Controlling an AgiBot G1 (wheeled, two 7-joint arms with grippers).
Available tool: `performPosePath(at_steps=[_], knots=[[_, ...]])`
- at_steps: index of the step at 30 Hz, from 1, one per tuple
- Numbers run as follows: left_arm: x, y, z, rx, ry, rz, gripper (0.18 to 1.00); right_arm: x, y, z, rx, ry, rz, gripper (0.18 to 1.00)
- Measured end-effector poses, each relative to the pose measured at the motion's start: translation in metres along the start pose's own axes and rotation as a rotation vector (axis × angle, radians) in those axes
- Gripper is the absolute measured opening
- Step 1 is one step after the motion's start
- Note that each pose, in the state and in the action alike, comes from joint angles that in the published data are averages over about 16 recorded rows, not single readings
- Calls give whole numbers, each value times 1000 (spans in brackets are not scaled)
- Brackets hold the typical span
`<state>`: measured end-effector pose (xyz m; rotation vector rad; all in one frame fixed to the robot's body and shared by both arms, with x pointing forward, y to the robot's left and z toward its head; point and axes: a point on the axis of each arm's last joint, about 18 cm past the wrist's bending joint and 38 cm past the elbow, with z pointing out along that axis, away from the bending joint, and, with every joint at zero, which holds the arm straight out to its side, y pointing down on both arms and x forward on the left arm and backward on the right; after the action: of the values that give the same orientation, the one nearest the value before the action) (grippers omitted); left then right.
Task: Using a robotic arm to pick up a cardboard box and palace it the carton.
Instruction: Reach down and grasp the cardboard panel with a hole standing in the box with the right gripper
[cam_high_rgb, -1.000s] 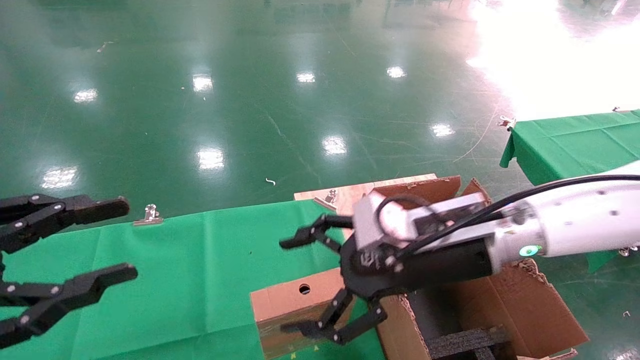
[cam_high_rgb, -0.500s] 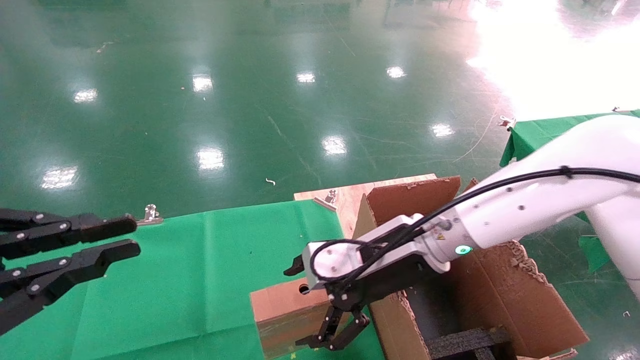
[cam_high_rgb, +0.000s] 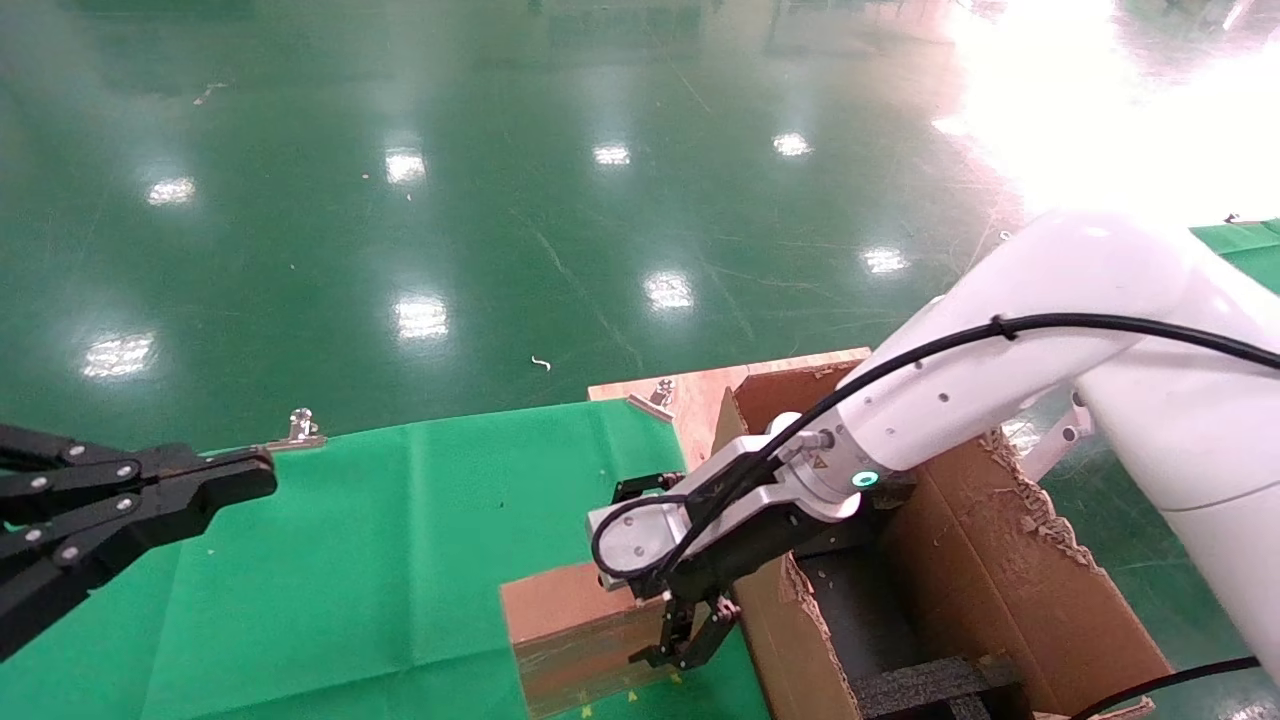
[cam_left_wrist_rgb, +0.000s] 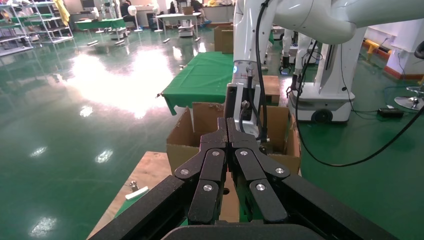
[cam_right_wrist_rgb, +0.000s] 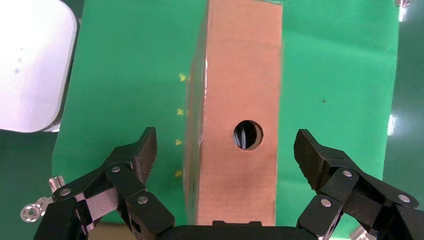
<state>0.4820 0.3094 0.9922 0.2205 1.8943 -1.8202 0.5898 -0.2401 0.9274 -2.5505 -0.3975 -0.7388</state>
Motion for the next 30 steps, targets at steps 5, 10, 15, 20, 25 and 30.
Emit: performPosePath(at_steps=[5, 10, 15, 20, 25, 30], knots=[[0, 0, 0, 0, 0, 0, 196, 2, 0, 4, -30, -16, -26, 1001], [0, 0, 0, 0, 0, 0, 203, 3, 1, 7, -50, -25, -43, 1001], [0, 0, 0, 0, 0, 0, 232, 4, 2, 8, -60, -28, -50, 998], [0, 0, 0, 0, -1, 0, 284, 4, 2, 8, -61, -27, -51, 989], [0, 0, 0, 0, -1, 0, 360, 4, 2, 8, -58, -27, -50, 960], [0, 0, 0, 0, -1, 0, 454, 3, 1, 8, -55, -26, -50, 910]])
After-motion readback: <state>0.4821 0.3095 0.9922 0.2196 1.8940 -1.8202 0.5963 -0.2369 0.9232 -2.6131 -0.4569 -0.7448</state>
